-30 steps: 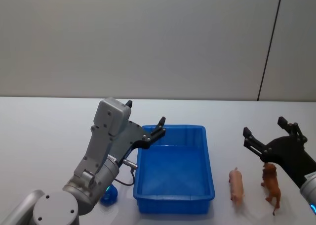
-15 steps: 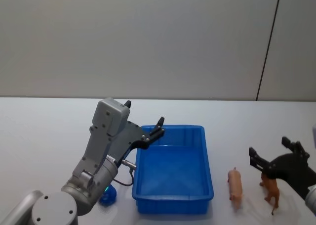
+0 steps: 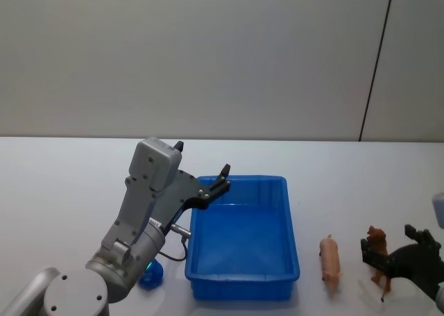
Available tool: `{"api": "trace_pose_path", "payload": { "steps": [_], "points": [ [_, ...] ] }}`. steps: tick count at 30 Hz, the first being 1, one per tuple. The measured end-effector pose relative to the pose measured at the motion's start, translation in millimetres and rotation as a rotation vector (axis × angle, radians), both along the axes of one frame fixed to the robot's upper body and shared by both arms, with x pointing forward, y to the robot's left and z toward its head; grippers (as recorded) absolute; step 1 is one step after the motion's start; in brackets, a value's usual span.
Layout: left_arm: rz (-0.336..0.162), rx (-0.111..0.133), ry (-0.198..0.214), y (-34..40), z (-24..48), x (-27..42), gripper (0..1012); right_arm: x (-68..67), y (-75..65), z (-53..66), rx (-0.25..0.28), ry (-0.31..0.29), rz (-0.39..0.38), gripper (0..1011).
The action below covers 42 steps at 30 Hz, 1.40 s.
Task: Pick up the two dolls from the table and place them into the box.
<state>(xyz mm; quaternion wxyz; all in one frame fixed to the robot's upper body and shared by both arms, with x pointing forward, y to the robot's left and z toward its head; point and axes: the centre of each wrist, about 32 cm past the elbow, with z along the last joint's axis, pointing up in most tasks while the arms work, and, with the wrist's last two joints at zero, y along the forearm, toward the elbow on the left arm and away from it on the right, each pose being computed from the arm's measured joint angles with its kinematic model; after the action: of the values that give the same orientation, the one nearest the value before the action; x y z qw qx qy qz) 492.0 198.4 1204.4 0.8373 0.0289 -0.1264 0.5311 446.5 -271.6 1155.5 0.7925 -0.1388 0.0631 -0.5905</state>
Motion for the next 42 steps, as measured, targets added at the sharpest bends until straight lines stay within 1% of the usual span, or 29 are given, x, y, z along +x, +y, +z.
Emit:
{"api": "trace_pose_path", "payload": {
  "steps": [6,14,17,19,25,28,29,30,31,32,39,42],
  "points": [
    [0.0,0.0,0.0,0.0,0.0,0.0,1001,3.9,-4.6,-6.9,-0.017,0.05,-0.02,1001],
    [0.0,0.0,0.0,0.0,0.0,0.0,1002,9.1,-7.5,-13.1,-0.025,0.103,-0.036,1001],
    [0.0,0.0,0.0,0.0,0.0,0.0,1002,10.3,-8.0,-14.3,-0.025,0.118,-0.036,1001],
    [0.0,0.0,0.0,0.0,0.0,0.0,1002,11.9,-8.4,-15.7,-0.02,0.141,-0.033,1001],
    [0.0,0.0,0.0,0.0,0.0,0.0,1001,14.4,-8.9,-17.6,-0.006,0.181,-0.025,998],
    [0.0,0.0,0.0,0.0,0.0,0.0,1001,15.7,-9.0,-18.6,0.002,0.202,-0.021,946],
    [0.0,0.0,0.0,0.0,0.0,0.0,1002,16.1,-9.1,-18.8,0.005,0.207,-0.02,904],
    [0.0,0.0,0.0,0.0,0.0,0.0,1002,16.4,-9.0,-19.0,0.008,0.212,-0.019,904],
    [0.0,0.0,0.0,0.0,0.0,0.0,1001,17.0,-9.0,-19.3,0.012,0.22,-0.018,879],
    [0.0,0.0,0.0,0.0,0.0,0.0,1001,17.4,-9.0,-19.5,0.015,0.224,-0.017,839],
    [0.0,0.0,0.0,0.0,0.0,0.0,1001,19.5,-9.0,-20.0,0.039,0.243,-0.016,653],
    [0.0,0.0,0.0,0.0,0.0,0.0,1002,20.0,-8.9,-19.7,0.053,0.244,-0.019,535]
  ]
}}
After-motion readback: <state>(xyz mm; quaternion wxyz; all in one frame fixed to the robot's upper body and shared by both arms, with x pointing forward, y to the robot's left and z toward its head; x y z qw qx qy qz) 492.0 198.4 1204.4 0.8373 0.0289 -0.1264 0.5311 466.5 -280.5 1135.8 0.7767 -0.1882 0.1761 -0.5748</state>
